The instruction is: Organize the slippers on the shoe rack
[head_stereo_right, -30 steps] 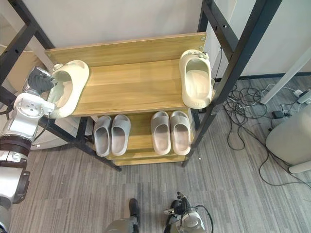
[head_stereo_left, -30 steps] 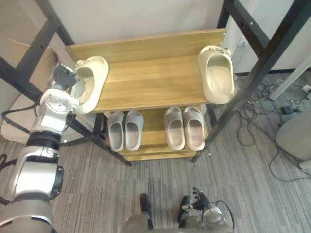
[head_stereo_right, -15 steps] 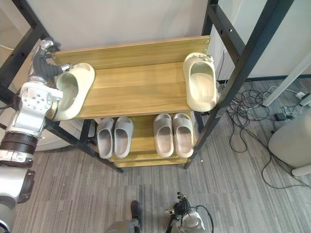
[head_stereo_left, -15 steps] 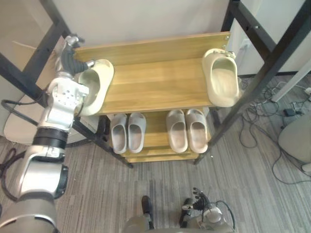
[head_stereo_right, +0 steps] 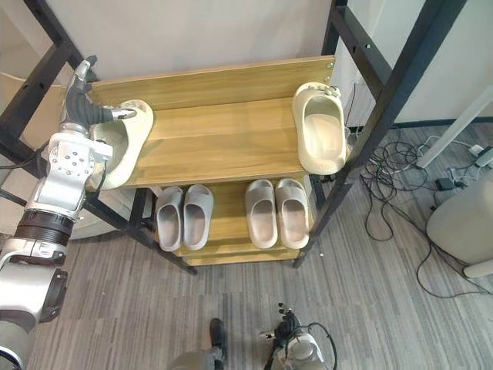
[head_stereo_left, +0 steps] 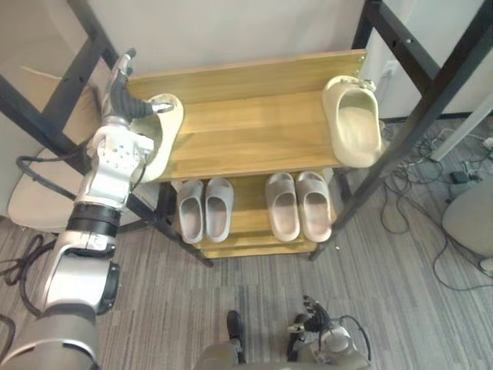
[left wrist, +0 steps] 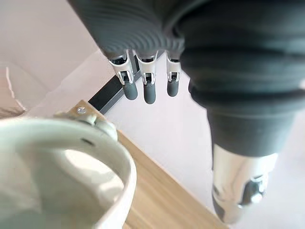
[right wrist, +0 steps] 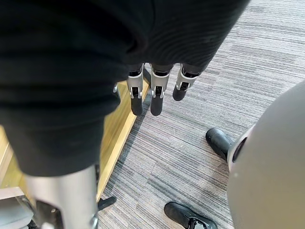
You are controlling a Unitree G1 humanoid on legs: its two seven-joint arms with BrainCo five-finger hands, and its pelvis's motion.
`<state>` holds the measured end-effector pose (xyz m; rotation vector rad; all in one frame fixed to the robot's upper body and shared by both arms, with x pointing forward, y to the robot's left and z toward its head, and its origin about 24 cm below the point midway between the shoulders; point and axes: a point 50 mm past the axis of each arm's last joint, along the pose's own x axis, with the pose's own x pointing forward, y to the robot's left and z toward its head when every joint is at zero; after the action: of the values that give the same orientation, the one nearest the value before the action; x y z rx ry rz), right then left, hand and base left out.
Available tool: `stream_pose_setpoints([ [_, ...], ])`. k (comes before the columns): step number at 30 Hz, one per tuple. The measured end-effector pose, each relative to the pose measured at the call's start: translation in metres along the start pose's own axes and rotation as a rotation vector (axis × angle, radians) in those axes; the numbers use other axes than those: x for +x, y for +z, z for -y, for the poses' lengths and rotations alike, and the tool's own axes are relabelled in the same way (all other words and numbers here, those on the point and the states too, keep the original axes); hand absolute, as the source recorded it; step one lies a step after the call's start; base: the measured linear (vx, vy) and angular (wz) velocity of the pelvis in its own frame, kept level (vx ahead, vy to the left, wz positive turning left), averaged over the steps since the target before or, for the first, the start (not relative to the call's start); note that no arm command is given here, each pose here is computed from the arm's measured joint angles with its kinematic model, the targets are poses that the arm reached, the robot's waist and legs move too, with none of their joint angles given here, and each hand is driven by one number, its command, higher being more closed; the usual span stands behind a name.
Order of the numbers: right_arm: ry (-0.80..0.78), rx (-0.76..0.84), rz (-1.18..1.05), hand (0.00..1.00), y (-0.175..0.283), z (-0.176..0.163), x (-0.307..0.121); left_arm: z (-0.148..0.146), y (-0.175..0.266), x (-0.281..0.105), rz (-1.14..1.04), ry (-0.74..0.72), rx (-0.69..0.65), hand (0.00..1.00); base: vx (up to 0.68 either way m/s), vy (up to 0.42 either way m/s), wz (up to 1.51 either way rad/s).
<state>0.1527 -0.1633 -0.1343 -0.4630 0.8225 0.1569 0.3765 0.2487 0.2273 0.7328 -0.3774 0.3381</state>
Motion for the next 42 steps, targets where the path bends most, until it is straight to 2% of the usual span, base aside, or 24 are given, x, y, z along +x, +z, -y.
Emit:
stream_pose_setpoints([
  [13,-0.001,0.019,0.0,0.0,0.001,-0.002,0.0,-0.022,-0.012,0.0,-0.022,0.044,0.112,0.0,-0.01,0.008,-0.02],
  [24,0.003,0.019,-0.002,0.0,0.001,-0.002,0.0,-0.028,-0.028,-0.01,-0.066,0.052,0.123,0.0,-0.05,0.009,0.03],
  [42,0.01,0.011,-0.01,0.0,0.0,-0.003,0.0,-0.021,-0.039,-0.025,-0.07,-0.004,0.211,0.0,-0.01,0.001,0.01],
])
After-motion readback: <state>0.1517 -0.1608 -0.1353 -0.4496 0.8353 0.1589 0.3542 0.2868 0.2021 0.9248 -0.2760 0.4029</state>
